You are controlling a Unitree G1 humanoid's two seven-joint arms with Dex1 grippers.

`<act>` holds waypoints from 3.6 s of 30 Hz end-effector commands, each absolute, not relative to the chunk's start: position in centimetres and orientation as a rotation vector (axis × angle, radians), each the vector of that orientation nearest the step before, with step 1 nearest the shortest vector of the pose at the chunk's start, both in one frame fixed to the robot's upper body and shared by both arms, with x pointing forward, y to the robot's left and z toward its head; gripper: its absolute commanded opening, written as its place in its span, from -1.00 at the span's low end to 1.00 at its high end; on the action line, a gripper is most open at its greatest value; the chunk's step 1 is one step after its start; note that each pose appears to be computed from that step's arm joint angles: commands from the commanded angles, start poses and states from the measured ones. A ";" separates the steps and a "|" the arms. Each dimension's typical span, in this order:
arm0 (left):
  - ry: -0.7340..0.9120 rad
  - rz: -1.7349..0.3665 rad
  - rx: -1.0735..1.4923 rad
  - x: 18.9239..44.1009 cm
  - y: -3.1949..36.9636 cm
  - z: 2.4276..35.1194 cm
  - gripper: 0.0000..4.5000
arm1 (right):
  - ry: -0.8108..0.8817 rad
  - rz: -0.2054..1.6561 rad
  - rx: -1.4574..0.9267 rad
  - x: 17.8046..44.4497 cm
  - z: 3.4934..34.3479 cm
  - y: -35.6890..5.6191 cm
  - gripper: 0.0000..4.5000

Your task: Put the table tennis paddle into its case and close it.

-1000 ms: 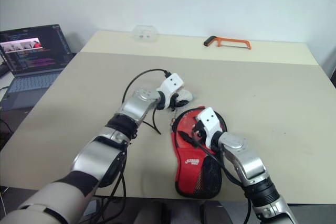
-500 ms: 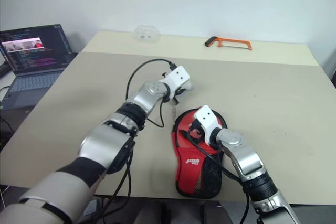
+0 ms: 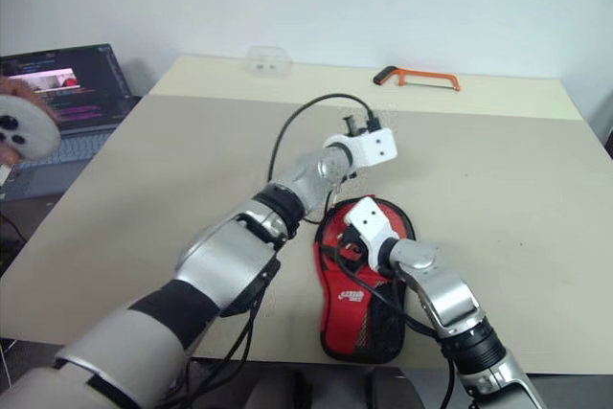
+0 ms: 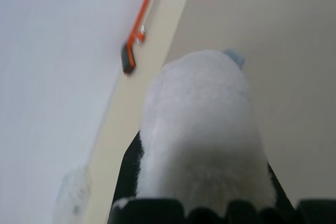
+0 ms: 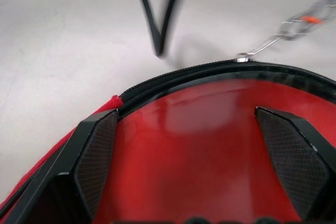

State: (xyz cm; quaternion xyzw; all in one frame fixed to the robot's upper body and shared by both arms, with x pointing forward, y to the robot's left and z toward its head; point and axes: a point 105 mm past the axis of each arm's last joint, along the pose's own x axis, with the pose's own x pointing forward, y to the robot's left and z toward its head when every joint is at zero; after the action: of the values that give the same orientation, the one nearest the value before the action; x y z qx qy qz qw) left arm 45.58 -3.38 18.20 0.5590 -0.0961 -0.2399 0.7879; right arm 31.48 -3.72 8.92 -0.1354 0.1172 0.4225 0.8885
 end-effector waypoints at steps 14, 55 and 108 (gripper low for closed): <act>-0.497 -0.893 1.330 39.5 -12.1 16.3 -0.68 | 0.360 0.881 -0.291 30.5 6.0 -3.3 1.00; -0.111 -1.301 0.531 41.1 1.8 24.8 0.99 | 0.449 0.992 -0.384 31.1 4.7 -10.5 1.00; 0.034 -1.079 0.335 32.7 0.5 9.4 0.99 | 0.368 0.933 -0.405 43.2 15.7 -12.6 1.00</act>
State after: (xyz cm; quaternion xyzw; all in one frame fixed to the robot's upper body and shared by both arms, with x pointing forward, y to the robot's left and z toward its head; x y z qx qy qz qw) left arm 32.95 0.64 9.12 0.1501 0.0246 -0.5120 0.8454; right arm 42.81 -12.84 13.97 -0.1953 0.1980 0.4424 0.8526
